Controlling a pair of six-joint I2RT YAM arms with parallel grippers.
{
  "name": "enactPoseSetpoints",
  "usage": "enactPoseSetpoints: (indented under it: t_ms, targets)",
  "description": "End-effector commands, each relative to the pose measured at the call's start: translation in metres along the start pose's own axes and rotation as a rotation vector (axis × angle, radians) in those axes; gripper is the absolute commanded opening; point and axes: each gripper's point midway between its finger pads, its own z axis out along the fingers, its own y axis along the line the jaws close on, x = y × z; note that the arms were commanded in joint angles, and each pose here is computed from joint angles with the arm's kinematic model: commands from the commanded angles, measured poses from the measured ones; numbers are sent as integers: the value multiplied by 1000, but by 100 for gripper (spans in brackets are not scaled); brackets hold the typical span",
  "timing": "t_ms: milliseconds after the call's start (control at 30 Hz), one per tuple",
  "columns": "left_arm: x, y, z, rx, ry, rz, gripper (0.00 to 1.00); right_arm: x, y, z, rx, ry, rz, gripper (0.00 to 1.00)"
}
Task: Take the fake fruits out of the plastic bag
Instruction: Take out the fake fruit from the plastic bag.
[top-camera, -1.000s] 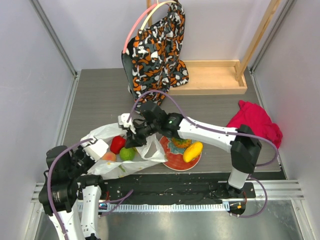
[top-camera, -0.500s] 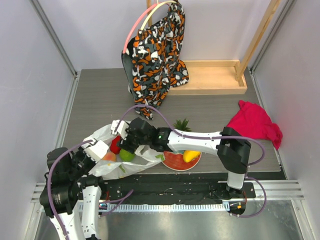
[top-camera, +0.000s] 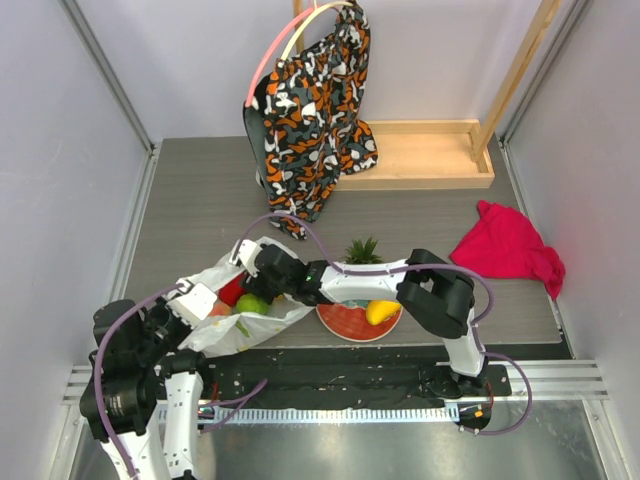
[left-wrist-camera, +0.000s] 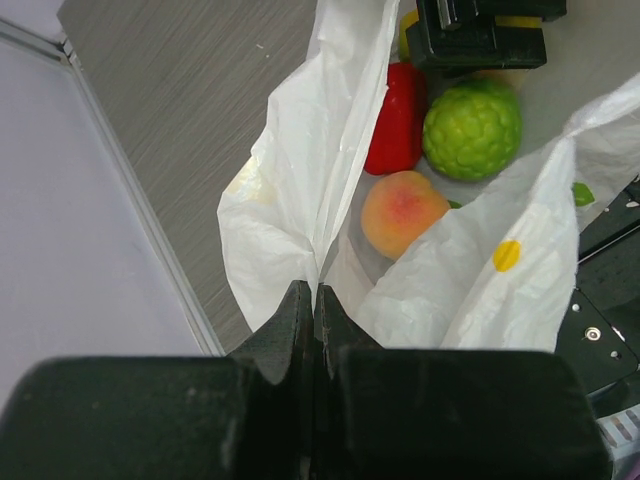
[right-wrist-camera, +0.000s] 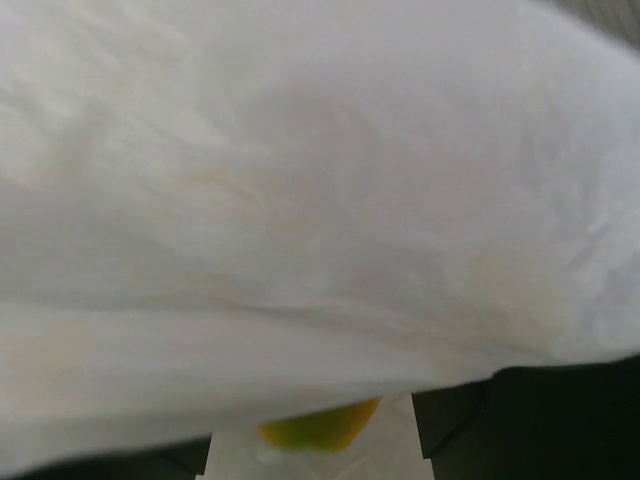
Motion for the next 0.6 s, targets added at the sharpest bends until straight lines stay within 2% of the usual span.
enactPoseSetpoints:
  t_ms: [0,67,100,200,267,300,400,433,567]
  targets:
    - [39,-60,-19,198,164,-127,0,5,-12,14,56,4,15,64]
    - [39,-60,-18,205,167,-128,0,7,-10,13,43,14,-6,58]
    - [39,-60,-18,206,165,-125,0,8,-11,10,31,22,-21,44]
    - [38,-60,-15,215,155,-117,0,-13,-9,-9,-27,-25,-67,23]
    - [37,-58,-11,210,145,-117,0,-42,-12,-32,-64,-84,-59,20]
    - [37,-57,-10,205,143,-117,0,-52,1,-43,-164,-110,-42,18]
    - [36,-51,-3,197,139,-118,0,-100,0,-90,-296,-232,5,17]
    - [35,-49,-1,198,136,-116,0,-110,12,-106,-410,-267,16,17]
    - [28,-33,11,170,121,-117,0,-129,33,-163,-651,-353,-80,15]
